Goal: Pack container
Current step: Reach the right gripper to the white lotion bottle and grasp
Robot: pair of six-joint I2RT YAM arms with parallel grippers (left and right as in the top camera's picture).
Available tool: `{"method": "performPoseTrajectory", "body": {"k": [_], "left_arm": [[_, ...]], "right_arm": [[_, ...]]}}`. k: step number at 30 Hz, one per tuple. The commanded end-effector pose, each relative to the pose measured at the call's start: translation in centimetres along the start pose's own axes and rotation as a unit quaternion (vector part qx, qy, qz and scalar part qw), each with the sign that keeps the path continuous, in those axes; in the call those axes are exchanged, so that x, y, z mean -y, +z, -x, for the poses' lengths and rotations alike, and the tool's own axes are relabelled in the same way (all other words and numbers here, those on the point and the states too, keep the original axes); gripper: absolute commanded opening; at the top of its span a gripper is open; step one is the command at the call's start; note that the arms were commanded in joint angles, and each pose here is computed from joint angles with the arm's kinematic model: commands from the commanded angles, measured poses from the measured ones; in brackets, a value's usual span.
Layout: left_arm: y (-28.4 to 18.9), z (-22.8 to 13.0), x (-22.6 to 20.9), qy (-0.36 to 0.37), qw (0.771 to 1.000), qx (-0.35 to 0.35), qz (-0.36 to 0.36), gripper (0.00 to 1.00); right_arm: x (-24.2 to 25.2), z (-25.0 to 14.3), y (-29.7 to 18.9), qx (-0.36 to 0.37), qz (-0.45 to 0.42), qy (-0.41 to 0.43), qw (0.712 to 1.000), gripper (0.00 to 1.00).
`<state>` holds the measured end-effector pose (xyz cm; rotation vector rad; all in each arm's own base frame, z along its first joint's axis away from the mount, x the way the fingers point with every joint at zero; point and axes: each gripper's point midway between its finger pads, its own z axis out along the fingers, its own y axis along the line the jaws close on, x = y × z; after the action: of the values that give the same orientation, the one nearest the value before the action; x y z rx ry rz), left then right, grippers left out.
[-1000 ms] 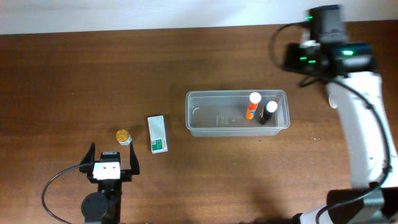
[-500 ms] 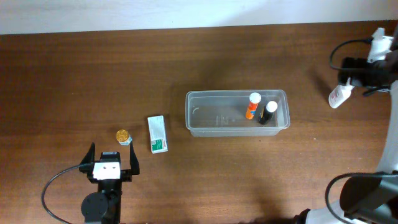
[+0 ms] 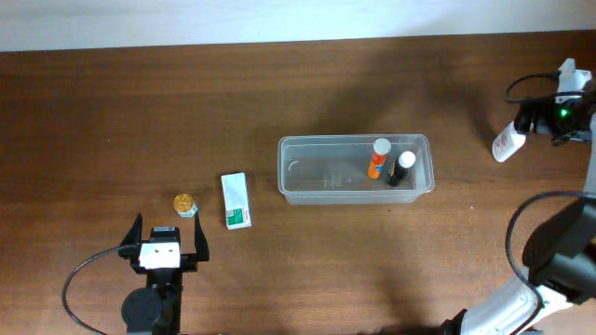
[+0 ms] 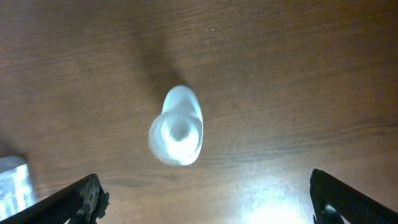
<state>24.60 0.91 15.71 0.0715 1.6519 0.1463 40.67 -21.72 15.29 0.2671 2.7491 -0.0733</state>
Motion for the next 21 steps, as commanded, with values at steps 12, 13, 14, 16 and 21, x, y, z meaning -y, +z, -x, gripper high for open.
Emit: {"method": "performPoseTrajectory", "body": {"k": [12, 13, 14, 16, 21], "left_arm": [[0.0, 0.0, 0.1, 0.006, 1.000, 0.002, -0.003, 0.99], [0.0, 0.0, 0.1, 0.006, 1.000, 0.002, -0.003, 1.00], [0.0, 0.0, 0.1, 0.006, 1.000, 0.002, -0.003, 0.99], [0.0, 0.0, 0.1, 0.006, 1.000, 0.002, -0.003, 0.99], [0.0, 0.0, 0.1, 0.006, 1.000, 0.002, -0.003, 0.99]], "right_arm": [[-2.3, -0.7, 6.8, -0.032, 0.080, -0.033, 0.996, 0.99], [-2.4, -0.8, 7.0, -0.034, 0.080, -0.034, 0.996, 0.99], [-2.6, -0.8, 7.3, -0.036, 0.082, -0.036, 0.995, 0.99], [-2.8, -0.8, 7.7, -0.038, 0.082, -0.038, 0.995, 0.99], [-2.4, -0.5, 7.9, -0.035, 0.068, -0.040, 0.996, 1.00]]}}
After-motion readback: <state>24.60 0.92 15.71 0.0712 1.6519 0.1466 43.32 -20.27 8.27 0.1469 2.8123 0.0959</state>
